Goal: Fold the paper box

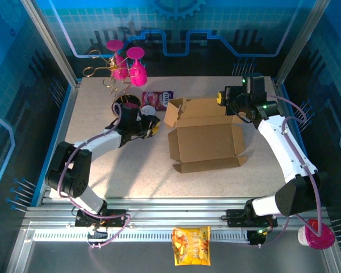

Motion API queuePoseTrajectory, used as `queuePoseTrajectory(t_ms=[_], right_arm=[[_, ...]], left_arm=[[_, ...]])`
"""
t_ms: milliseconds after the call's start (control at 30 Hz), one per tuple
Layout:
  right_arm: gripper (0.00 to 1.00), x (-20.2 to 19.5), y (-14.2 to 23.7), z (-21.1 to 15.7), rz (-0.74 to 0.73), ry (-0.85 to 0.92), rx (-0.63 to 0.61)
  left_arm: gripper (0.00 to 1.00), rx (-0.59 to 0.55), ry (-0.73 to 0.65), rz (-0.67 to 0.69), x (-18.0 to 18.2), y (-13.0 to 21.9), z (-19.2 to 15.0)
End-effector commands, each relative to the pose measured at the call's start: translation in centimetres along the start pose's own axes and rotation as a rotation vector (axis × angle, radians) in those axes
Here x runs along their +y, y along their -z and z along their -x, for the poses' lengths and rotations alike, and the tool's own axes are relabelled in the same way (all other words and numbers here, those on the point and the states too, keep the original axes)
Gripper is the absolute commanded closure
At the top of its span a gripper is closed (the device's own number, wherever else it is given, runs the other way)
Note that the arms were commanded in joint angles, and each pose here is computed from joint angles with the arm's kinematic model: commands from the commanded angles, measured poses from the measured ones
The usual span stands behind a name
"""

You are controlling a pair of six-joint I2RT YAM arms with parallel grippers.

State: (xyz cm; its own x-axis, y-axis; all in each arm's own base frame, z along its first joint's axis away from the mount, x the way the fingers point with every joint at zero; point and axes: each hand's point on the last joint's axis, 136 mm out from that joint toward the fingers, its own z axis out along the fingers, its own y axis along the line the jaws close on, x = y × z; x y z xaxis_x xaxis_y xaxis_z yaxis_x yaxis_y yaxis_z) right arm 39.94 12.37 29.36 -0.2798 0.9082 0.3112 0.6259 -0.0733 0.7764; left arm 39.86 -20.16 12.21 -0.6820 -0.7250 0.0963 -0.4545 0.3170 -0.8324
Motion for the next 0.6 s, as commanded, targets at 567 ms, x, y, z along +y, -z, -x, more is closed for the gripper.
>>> queuePoseTrajectory(t_ms=[567], right_arm=[[1.0,0.1,-0.7,1.9,0.003,-0.077,-0.006]], left_arm=[[0.66,0.058,0.054,-0.201,-1.6,-3.5,-3.9]])
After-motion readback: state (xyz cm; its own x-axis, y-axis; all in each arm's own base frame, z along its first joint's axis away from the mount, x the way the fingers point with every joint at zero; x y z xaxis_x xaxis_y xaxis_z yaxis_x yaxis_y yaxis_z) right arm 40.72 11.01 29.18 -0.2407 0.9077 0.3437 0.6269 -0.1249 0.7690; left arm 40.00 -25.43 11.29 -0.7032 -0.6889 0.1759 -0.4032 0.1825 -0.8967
